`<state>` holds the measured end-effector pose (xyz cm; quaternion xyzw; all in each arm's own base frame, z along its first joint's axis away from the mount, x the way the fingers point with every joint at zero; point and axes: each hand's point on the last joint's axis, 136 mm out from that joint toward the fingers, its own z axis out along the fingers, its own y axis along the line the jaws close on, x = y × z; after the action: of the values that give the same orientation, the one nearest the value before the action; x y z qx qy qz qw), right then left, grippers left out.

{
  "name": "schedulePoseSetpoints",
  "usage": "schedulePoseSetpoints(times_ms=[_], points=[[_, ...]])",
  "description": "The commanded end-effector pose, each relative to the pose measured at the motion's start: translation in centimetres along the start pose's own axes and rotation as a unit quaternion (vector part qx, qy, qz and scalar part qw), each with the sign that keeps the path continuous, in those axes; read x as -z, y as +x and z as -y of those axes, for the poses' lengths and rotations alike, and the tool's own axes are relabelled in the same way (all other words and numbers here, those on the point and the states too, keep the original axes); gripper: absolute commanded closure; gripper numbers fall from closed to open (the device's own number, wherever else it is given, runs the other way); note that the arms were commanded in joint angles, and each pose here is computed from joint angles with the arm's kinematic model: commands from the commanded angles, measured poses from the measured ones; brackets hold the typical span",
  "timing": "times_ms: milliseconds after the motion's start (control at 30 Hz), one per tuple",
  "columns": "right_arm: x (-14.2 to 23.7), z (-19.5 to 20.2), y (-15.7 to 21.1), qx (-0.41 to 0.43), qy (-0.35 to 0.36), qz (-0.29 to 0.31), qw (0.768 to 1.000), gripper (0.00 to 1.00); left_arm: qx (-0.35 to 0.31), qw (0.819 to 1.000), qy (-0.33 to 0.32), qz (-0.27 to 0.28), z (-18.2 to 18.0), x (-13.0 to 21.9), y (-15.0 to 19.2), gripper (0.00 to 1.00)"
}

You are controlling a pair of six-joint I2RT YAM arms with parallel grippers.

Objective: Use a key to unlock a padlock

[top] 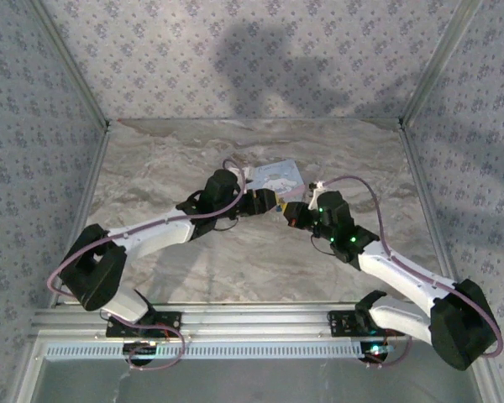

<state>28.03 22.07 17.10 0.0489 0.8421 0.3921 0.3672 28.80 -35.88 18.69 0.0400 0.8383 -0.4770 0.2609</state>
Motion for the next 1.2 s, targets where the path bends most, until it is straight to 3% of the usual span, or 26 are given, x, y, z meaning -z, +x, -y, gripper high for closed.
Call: schedulePoseSetpoints(times_ms=[0, 300, 567, 633, 900, 1167], points=[[0.1, -1.8, -1.3, -0.004, -0.018, 0.021, 1.000, 1.00, -0.014, 0.999, 0.023, 0.018, 1.9, -0.5, -1.3, 0.48], [-0.3, -2.5, -0.7, 0.002, -0.025, 0.012, 1.000, 1.00, -0.008, 1.000, 0.028, 0.010, 1.9, -1.6, -1.1, 0.61], [-0.3, -2.7, -0.4, 0.005, -0.029, 0.006, 1.000, 1.00, -0.014, 0.999, 0.028, 0.010, 2.0, -1.5, -1.1, 0.96], [-0.2, -2.4, -0.3, 0.009, -0.031, 0.001, 0.999, 0.99, -0.023, 0.999, 0.020, 0.013, 1.9, -1.1, -1.3, 1.00], [2.1, -1.0, -1.6, 0.031, -0.103, 0.002, 0.994, 0.60, -0.060, 0.998, 0.026, 0.016, 2.4, 1.6, -2.3, 1.00], [4.5, -3.8, -2.9, 0.079, -0.225, 0.023, 0.971, 0.33, -0.116, 0.992, 0.048, -0.014, 4.0, 4.0, -1.8, 1.00]])
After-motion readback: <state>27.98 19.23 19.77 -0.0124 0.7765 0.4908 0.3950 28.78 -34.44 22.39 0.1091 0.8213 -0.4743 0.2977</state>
